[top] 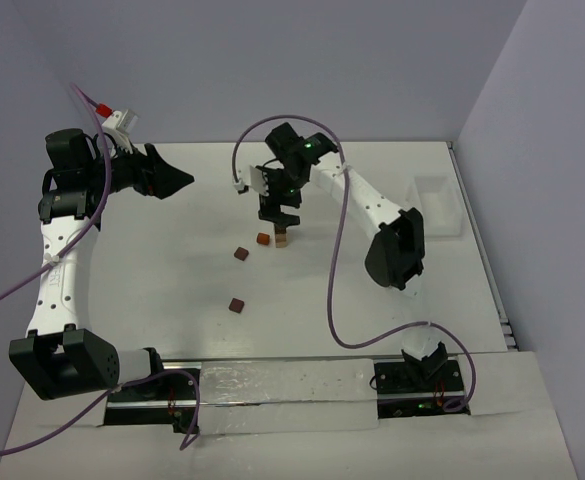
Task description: Build the wood block tower
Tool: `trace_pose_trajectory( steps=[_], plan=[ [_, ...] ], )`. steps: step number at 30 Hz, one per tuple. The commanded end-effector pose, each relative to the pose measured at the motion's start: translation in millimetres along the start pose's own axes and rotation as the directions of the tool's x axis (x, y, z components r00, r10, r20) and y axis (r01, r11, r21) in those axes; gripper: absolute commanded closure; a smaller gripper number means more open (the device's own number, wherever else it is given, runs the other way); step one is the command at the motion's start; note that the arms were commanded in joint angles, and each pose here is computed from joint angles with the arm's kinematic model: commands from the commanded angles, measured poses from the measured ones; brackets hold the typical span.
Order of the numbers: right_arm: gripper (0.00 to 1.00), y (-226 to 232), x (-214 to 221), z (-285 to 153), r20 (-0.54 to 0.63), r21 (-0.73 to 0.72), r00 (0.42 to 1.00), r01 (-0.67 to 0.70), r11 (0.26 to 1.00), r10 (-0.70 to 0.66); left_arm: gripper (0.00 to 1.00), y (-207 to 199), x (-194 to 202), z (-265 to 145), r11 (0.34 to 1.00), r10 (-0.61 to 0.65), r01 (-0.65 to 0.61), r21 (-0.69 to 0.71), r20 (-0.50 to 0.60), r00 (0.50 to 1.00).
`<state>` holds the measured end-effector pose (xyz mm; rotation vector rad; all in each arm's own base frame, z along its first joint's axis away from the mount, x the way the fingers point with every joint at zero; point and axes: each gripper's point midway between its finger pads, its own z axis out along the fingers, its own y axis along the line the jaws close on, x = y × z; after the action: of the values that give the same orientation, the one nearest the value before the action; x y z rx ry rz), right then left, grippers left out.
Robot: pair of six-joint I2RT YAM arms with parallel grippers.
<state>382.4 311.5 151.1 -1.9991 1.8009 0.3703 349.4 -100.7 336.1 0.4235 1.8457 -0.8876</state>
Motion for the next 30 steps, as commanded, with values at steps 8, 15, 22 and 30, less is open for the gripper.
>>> trace_pose_trajectory(
  steps=[8, 15, 22, 30],
  plan=[
    [0.00, 13, -65, -175, 0.406, 0.219, 0.914, -0.114, 0.969, 0.016, 0.01, 24, 7, -7, 0.981, 0.150, -0.156, -0.116, -0.058, 0.987],
    [0.00, 8, -7, -200, 0.499, 0.241, 0.825, -0.424, 0.873, 0.263, 0.01, 82, 40, 8, 0.904, 0.013, -0.087, -0.419, -0.178, 0.984],
    [0.00, 13, 63, -198, 0.527, 0.309, 0.730, -0.641, 0.702, 0.435, 0.04, 47, 118, 62, 0.843, 0.111, -0.285, -0.456, -0.371, 0.922],
    [0.00, 16, 86, -208, 0.581, 0.276, 0.653, -0.720, 0.636, 0.487, 0.30, 46, 179, 97, 0.873, -0.033, -0.204, -0.443, -0.472, 0.881]
  ],
)
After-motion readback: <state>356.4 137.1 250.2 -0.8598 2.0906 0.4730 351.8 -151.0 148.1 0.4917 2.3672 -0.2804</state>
